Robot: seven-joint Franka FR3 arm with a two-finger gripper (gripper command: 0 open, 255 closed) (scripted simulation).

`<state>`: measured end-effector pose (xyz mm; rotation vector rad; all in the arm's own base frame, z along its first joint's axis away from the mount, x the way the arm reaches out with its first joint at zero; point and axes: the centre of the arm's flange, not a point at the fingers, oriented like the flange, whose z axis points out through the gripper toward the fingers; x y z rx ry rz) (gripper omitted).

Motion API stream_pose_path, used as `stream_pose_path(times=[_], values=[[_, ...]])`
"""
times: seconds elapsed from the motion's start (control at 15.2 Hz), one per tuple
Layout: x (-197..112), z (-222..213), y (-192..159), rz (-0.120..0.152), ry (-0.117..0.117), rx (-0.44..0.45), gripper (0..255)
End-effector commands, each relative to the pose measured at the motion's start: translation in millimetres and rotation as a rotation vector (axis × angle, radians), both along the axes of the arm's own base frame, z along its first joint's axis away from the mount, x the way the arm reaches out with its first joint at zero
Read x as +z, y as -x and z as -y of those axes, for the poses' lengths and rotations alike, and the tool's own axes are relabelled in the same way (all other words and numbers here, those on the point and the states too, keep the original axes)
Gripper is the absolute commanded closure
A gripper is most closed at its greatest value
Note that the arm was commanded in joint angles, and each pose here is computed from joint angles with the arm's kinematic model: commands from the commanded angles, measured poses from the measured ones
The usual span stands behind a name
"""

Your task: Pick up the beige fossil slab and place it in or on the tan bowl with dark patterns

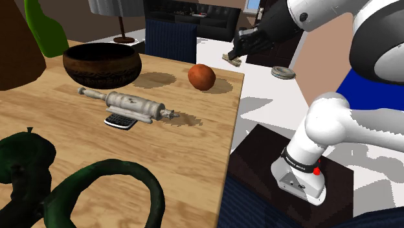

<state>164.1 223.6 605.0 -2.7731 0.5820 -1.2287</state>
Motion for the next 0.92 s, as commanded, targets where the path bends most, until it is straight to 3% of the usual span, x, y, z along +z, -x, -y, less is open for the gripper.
stream_pose_path(times=[0.0, 0.66, 0.86], values=[[11, -1, -1, 0.0, 0.0, 0.0, 255], [60, -1, -1, 0.0, 0.0, 0.0, 255], [59, -24, -33, 0.0, 0.0, 0.0, 255]])
